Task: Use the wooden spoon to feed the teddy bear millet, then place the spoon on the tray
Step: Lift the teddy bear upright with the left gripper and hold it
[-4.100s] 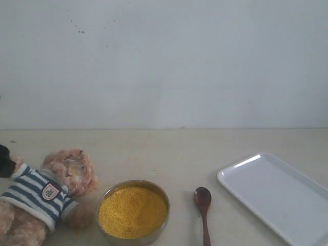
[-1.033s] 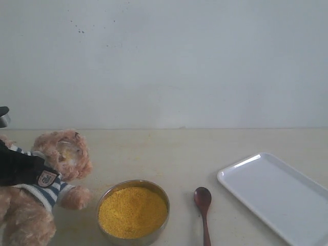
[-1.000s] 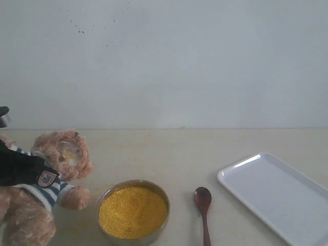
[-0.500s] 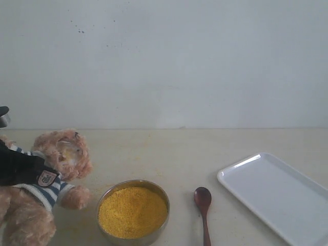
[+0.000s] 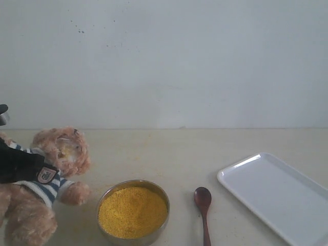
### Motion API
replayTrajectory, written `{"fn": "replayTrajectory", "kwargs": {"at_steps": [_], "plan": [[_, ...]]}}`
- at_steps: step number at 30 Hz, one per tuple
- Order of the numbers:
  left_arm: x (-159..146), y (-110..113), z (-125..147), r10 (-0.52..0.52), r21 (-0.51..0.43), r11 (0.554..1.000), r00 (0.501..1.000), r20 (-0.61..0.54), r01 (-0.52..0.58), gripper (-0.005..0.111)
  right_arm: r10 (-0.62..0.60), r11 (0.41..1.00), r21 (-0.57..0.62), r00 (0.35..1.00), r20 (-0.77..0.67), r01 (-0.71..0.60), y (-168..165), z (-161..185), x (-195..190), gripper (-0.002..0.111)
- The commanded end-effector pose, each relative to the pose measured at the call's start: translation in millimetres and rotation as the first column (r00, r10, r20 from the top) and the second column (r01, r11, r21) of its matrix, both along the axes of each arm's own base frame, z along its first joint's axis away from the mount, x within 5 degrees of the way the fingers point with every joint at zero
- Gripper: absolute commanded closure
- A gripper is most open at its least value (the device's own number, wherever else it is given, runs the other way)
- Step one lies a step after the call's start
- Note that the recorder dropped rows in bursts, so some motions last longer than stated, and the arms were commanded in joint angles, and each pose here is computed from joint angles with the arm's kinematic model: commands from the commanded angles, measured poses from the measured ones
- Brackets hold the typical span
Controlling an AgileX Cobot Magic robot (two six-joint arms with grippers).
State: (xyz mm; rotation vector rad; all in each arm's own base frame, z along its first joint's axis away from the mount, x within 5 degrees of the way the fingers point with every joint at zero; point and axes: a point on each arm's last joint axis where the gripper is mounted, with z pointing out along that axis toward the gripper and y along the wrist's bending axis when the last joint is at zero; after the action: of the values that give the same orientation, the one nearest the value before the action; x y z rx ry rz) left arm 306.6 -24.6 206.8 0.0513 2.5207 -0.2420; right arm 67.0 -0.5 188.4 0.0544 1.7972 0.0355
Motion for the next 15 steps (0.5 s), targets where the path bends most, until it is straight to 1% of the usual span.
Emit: {"fn": "replayTrajectory", "kwargs": {"at_steps": [1, 5, 7, 9, 11, 12, 13, 14, 15], "plan": [[5.6, 2.3, 9.3, 0.036, 0.005, 0.999, 0.995, 0.09, -0.037, 0.103, -0.001, 1.0, -0.005, 1.0, 0.016, 0.001, -0.1, 2.1, 0.1, 0.108], [9.3, 1.9, 10.3, 0.063, -0.016, 0.998, 0.991, 0.114, -0.062, 0.103, -0.001, 1.0, -0.005, 1.0, 0.016, 0.001, -0.1, 2.1, 0.1, 0.108], [11.3, 1.0, 5.6, 0.056, -0.021, 0.998, 0.993, 0.105, -0.054, 0.103, -0.002, 1.0, -0.003, 1.0, 0.016, 0.002, -0.1, 2.1, 0.1, 0.108], [14.1, -2.8, -1.1, 0.037, -0.053, 0.998, 0.996, 0.076, -0.033, 0.103, -0.002, 1.0, -0.003, 1.0, 0.016, 0.002, -0.1, 2.1, 0.1, 0.108], [16.9, -9.3, -5.9, -0.048, -0.075, 0.996, 0.997, 0.054, 0.052, 0.103, -0.002, 1.0, -0.003, 1.0, 0.016, 0.002, -0.1, 2.1, 0.1, 0.108], [18.7, -13.4, -6.5, -0.101, -0.091, 0.99, 0.993, 0.054, 0.105, 0.103, -0.002, 1.0, -0.003, 1.0, 0.016, 0.002, -0.1, 2.1, 0.1, 0.108], [20.1, -16.2, -6.7, -0.133, -0.105, 0.985, 0.989, 0.059, 0.138, 0.103, -0.001, 1.0, -0.005, 1.0, 0.016, 0.001, -0.1, 2.1, 0.1, 0.108], [21.0, -18.3, -4.7, -0.15, -0.119, 0.98, 0.986, 0.073, 0.158, 0.103, -0.001, 1.0, -0.005, 1.0, 0.016, 0.001, -0.1, 2.1, 0.1, 0.108], [22.6, -19.0, -2.6, -0.146, -0.13, 0.979, 0.985, 0.087, 0.157, 0.103, -0.001, 1.0, -0.005, 1.0, 0.016, 0.001, -0.1, 2.1, 0.1, 0.108]]}}
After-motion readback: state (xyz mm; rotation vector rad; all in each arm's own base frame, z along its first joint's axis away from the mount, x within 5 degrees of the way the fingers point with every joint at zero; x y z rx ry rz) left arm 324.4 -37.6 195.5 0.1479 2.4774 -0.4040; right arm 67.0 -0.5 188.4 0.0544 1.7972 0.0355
